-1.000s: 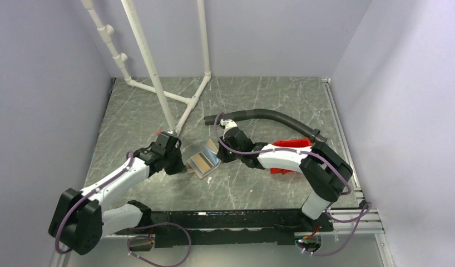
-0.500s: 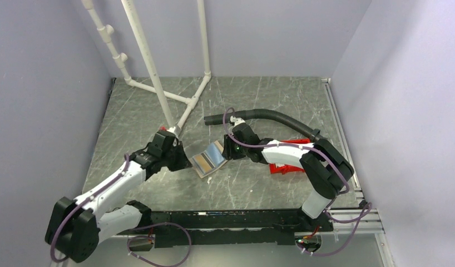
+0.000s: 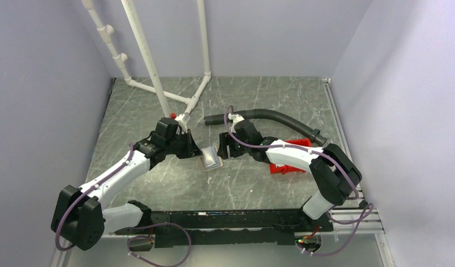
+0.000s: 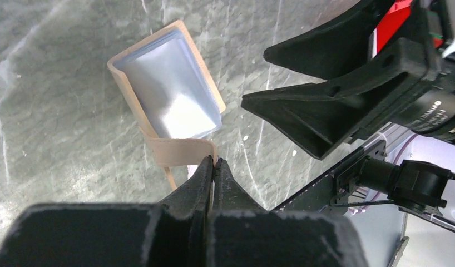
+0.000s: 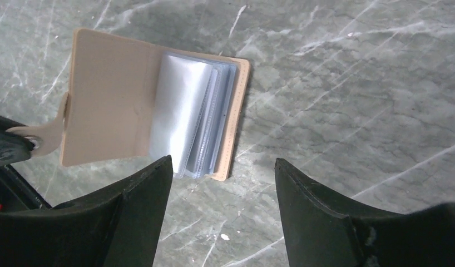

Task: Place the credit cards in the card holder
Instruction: Open the card holder at the center of the board, then insert the card slot into the card holder.

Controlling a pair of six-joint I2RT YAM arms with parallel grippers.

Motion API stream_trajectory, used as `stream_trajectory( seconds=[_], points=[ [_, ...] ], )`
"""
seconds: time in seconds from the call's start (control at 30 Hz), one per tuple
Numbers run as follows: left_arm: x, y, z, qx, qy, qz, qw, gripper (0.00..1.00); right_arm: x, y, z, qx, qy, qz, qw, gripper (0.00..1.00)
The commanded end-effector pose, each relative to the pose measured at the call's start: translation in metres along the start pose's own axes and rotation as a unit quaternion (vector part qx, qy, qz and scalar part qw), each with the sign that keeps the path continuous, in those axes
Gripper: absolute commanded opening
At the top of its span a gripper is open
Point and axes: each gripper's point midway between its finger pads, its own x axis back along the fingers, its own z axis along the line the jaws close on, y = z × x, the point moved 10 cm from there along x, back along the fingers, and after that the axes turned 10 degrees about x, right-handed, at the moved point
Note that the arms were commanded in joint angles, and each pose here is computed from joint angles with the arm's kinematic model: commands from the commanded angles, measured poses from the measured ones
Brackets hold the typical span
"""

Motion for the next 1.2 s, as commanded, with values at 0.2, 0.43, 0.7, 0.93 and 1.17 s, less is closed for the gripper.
stream_trajectory(
  seconds=[0.2, 0.43, 0.7, 0.93, 1.17],
  points=[
    [0.008, -0.031, 0.057, 0.123, 0.259, -0.026, 0.958, 0.0, -0.01, 0.021, 0.028, -0.017, 0.158, -0.031, 0.987, 0.54],
    [-0.011, -0.05, 0.084, 0.177, 0.355, 0.022, 0.918, 0.0, -0.028, 0.02, 0.031, -0.05, 0.179, -0.001, 0.983, 0.54],
    [-0.019, -0.05, 0.079, 0.176, 0.297, 0.024, 0.938, 0.0, -0.039, 0.027, 0.064, -0.023, 0.282, 0.016, 0.959, 0.54],
    [-0.012, -0.047, 0.08, 0.163, 0.308, 0.003, 0.937, 0.0, -0.007, 0.028, 0.088, -0.015, 0.436, -0.028, 0.899, 0.59],
    [-0.003, -0.042, 0.074, 0.14, 0.306, 0.005, 0.942, 0.0, -0.031, 0.025, 0.03, -0.058, 0.229, 0.015, 0.972, 0.61]
  ],
)
